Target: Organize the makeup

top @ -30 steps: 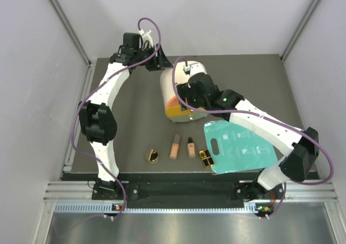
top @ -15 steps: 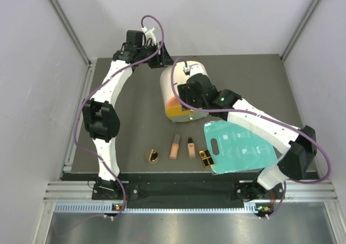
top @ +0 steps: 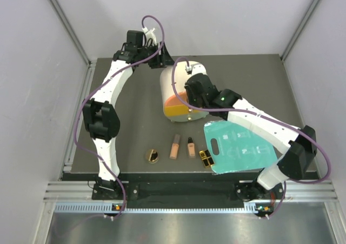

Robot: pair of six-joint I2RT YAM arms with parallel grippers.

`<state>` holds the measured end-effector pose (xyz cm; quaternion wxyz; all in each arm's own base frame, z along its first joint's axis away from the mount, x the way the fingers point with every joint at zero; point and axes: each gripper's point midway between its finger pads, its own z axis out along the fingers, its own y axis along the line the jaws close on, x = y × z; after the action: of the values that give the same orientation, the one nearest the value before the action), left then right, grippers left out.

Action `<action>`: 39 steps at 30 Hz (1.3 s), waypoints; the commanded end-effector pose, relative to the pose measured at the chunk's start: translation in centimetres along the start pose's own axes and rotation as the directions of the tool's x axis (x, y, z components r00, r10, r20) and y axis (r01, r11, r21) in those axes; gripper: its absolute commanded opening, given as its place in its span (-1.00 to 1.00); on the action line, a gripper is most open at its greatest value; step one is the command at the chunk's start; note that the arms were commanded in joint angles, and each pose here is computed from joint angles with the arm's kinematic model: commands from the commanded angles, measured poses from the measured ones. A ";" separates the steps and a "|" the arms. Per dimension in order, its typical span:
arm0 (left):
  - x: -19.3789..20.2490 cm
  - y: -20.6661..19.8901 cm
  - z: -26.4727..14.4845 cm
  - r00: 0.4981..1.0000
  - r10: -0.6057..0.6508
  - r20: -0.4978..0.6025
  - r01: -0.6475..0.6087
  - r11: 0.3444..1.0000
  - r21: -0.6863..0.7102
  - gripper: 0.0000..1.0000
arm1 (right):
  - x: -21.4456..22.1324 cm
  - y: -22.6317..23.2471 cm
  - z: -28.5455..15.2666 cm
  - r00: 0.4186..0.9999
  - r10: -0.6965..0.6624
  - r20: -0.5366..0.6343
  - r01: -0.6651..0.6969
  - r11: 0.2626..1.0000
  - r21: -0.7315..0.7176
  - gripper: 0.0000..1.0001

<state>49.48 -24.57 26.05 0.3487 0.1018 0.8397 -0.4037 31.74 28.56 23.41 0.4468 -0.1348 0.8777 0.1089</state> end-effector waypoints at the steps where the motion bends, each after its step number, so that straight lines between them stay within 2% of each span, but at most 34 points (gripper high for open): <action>1: 1.4 0.5 0.7 0.999 -0.012 -0.041 0.012 1.000 -0.006 0.30 | -2.3 0.5 -0.9 0.997 0.032 0.073 -0.031 0.999 -0.022 -0.99; 22: 1.8 1.0 1.0 0.999 -0.024 -0.042 0.024 0.999 -0.022 0.39 | -1.0 0.8 -5.2 1.000 0.022 -0.004 -0.022 0.995 -0.098 -1.00; 39: 2.3 1.5 1.2 0.998 -0.032 -0.054 0.030 0.999 -0.036 0.41 | 5.2 2.1 -9.3 0.992 0.034 -0.119 -0.052 0.987 -0.151 -0.99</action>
<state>49.32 -24.82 25.73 0.3412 0.0956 0.8402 -0.4104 22.65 26.55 23.89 0.3803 -0.1613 0.8977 0.1534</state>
